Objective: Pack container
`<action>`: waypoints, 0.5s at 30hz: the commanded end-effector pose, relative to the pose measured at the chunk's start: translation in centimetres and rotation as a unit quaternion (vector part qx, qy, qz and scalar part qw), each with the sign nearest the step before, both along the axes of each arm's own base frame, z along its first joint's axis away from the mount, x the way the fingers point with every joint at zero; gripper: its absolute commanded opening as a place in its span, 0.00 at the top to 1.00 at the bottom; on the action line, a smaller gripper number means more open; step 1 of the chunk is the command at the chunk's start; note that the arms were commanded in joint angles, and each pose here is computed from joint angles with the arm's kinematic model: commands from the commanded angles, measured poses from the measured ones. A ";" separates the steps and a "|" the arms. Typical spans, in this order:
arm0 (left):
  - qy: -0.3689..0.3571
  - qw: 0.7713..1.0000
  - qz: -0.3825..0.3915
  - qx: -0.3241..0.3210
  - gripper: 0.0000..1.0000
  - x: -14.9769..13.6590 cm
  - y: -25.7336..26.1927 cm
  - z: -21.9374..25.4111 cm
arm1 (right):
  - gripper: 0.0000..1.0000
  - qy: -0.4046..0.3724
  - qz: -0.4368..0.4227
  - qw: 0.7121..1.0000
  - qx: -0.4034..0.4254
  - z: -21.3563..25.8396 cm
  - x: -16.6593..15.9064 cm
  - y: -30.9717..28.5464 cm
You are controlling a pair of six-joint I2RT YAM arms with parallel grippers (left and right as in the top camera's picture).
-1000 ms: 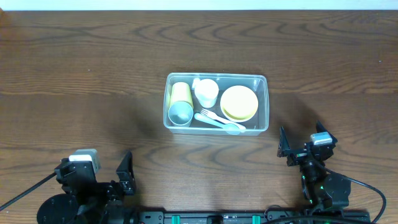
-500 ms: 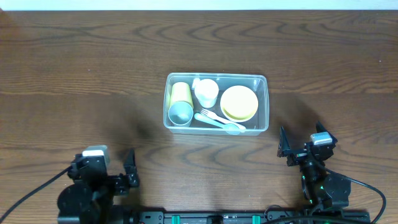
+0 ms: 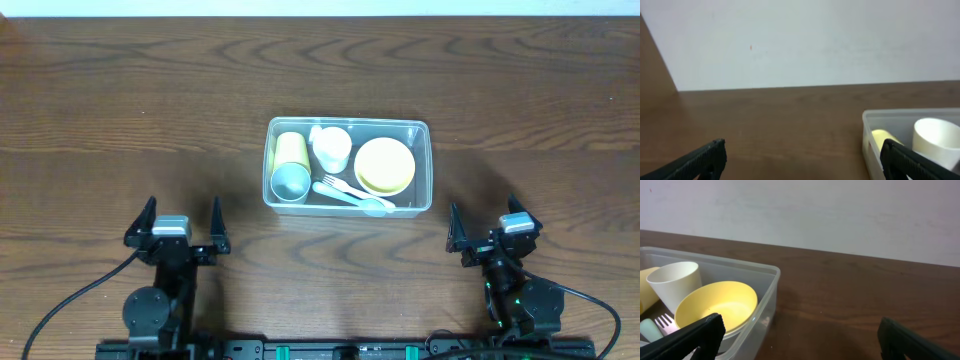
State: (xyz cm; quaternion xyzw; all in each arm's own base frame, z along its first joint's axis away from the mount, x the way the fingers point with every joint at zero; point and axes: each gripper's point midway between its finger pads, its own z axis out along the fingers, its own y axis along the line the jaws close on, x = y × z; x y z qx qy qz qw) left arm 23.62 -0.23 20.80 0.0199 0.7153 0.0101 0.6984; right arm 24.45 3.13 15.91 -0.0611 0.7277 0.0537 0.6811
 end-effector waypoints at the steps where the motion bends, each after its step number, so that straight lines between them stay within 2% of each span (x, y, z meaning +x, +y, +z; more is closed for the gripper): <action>1: -0.014 1.000 -0.003 0.014 0.02 0.4 -0.1 -1.0 | 0.01 0.000 -0.006 1.000 -0.008 -0.1 0.0 -0.3; 5: -0.004 1.000 -0.002 -0.005 0.02 0.8 0.0 -2.9 | 0.01 0.000 -0.006 1.000 -0.008 -0.1 0.0 -0.3; 8: 0.021 0.999 0.000 -0.043 0.02 1.0 0.0 -4.9 | 0.01 0.000 -0.006 1.000 -0.008 -0.1 0.0 -0.3; 15: 0.063 0.996 0.000 -0.058 0.02 0.8 -0.1 -7.0 | 0.01 0.000 -0.006 1.000 -0.008 -0.1 0.0 -0.3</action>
